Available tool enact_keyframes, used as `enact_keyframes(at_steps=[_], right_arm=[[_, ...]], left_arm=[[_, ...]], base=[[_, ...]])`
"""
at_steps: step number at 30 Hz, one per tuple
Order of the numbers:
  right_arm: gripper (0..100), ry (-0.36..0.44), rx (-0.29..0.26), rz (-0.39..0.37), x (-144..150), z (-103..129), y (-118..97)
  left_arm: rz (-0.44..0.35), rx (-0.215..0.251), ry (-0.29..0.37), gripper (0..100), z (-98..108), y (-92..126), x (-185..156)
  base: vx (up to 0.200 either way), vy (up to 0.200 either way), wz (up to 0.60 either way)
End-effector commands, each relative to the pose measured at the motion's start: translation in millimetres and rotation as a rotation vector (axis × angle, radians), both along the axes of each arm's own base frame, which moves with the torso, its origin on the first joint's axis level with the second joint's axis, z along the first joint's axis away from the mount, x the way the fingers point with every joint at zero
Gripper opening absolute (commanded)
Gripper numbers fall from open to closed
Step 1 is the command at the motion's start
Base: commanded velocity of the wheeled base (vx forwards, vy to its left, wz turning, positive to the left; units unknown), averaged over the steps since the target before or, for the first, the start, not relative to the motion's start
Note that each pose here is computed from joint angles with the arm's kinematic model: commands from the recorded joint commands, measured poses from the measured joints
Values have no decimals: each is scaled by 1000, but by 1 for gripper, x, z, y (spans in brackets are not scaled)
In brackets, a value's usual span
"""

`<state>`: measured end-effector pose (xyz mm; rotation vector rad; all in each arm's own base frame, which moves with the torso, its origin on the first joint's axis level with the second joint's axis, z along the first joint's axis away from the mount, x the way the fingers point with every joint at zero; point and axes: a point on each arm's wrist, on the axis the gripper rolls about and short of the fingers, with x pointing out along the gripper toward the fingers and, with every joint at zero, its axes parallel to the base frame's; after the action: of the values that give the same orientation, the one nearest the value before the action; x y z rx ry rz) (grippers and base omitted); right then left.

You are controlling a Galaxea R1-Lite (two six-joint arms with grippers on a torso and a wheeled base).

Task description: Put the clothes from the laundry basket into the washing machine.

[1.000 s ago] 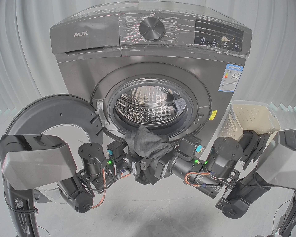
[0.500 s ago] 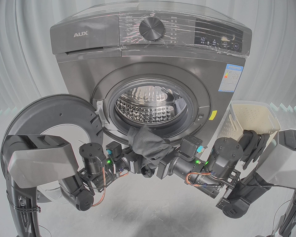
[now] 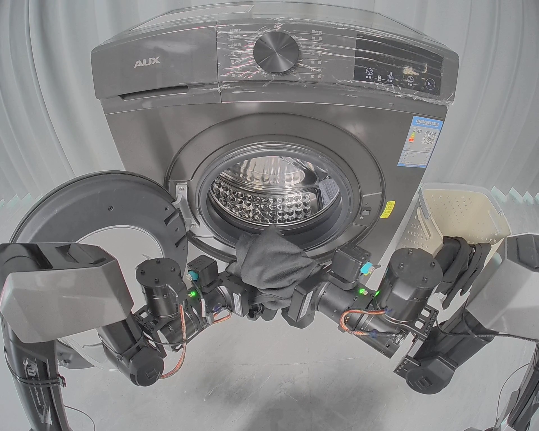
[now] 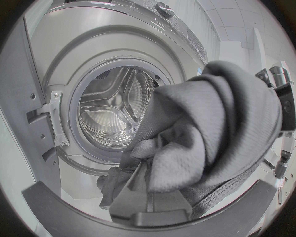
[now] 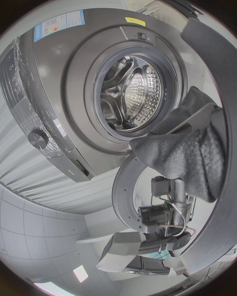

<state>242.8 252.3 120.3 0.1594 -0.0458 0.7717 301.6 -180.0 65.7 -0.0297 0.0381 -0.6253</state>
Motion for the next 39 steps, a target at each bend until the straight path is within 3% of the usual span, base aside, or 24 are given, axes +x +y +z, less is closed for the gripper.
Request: enact_keyframes(at_steps=[1,6,7,14,25,29,39], right_arm=[[0,-15,17,-29,10,4,-3],[0,-40,40,-58,25,8,-4],[0,-43,43,-58,26,9,-4],[0,-45,42,-48,25,9,-4],[0,-35,30,-37,23,4,-1],[0,-25,20,-34,22,0,0],[0,-5,2,3,9,-6,4]], left_arm=[[-31,6,8,0,5,3,-12],[-54,34,49,0,-4,5,-21],[-57,40,56,100,-5,6,-23],[-97,52,74,100,-9,7,-26],[-200,34,45,100,-1,2,-29],[-202,28,23,100,0,-3,-22],[-181,42,31,100,-22,-12,0]], base=[[0,0,0],[0,0,0],[0,0,0],[0,0,0],[0,0,0],[0,0,0],[0,0,0]])
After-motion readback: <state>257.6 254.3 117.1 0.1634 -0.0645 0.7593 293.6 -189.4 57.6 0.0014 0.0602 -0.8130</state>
